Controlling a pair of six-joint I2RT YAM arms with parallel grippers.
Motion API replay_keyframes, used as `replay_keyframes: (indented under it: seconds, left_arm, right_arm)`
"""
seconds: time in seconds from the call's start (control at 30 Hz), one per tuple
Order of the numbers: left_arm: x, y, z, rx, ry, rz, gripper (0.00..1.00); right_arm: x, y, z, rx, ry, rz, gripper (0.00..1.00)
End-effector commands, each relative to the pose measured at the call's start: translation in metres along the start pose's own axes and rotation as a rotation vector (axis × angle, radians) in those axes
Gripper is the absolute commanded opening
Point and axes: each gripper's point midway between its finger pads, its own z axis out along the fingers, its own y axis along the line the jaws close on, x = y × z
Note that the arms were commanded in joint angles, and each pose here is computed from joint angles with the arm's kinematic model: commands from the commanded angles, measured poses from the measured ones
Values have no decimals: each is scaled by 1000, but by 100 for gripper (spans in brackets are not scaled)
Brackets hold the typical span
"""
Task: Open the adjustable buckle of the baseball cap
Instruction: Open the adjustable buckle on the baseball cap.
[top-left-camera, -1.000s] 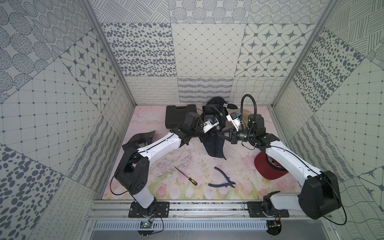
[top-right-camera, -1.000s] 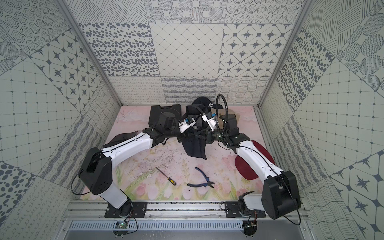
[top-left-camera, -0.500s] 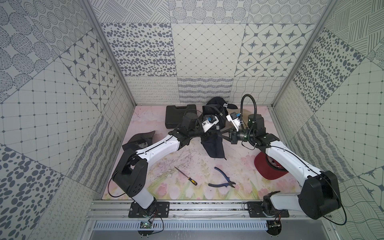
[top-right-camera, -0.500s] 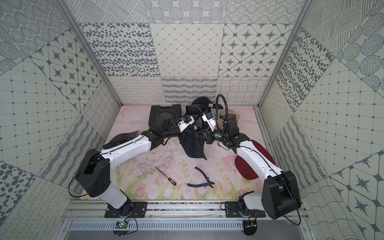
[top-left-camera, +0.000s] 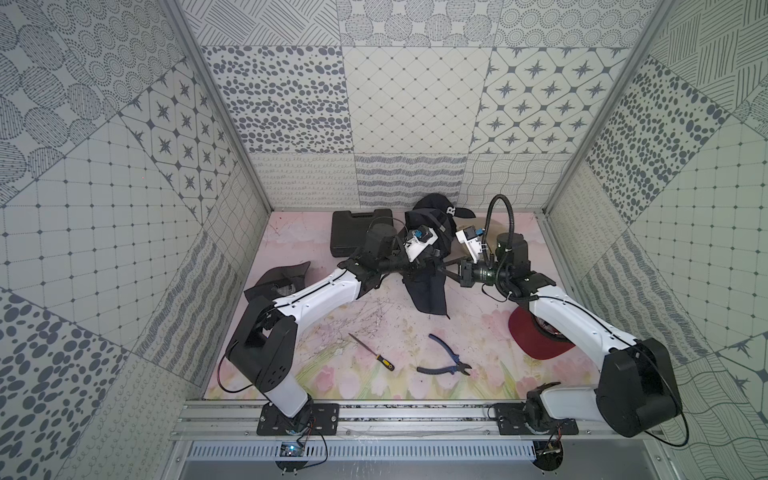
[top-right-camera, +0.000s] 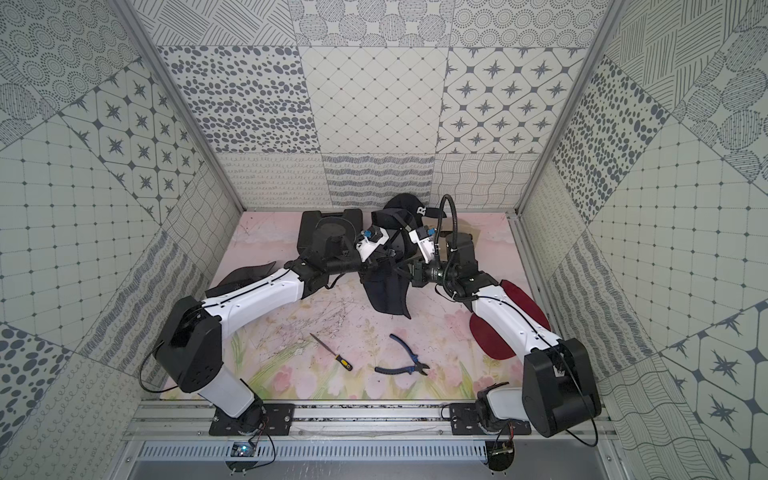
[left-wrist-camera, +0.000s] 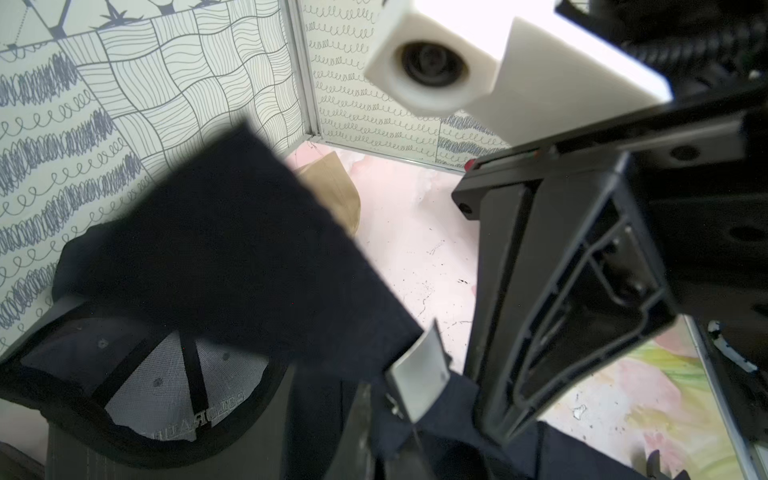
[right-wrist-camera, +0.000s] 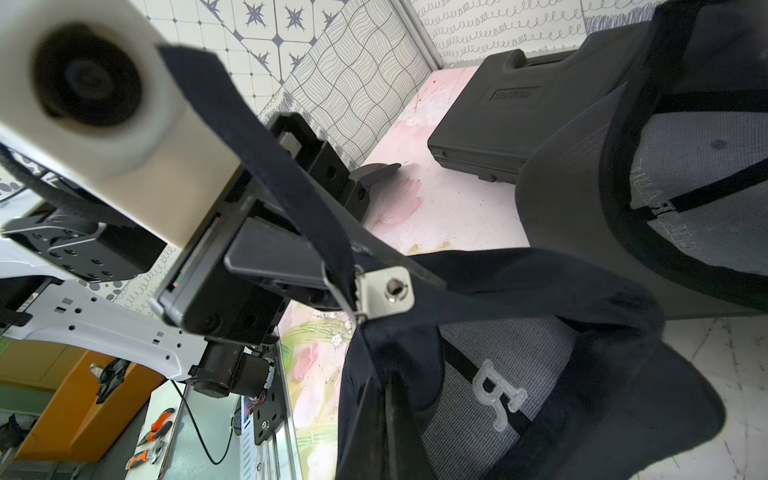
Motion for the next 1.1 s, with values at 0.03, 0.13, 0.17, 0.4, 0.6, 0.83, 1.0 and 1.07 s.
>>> replay_keyframes:
  seconds: [0.03,0.13,0.17,0.4,0.6,0.83,1.0,1.07]
  left_arm:
    - [-34,23,-6,-107,-126,-132,0]
    - [-44,30,-8,-138,-142,-163,0]
    - [-47,31,-8,-142,-146,-170,0]
    - [-51,32,-6,-129,-145,-174,0]
    - [-37,27,-1,-100,-89,-137,0]
    - [-25,26,4,-92,-30,-113,0]
    - [-25,19,6,-47,-16,-87,0]
    - [-26,17,6,-31,-15,-79,1]
  right_arm:
    - [-3,-5,9,-26,-31,38,0]
    - [7,-2,17,-51,-4,43,0]
    - [9,0,19,-60,3,36,0]
    - [9,8,21,-64,-10,-4,16]
    - [-15,2,0,56,-64,-32,54]
    - [-34,0,-29,112,-121,-64,69]
    - [-46,-15,-40,195,-150,-77,66]
    - [-51,-19,-40,201,-157,-60,63]
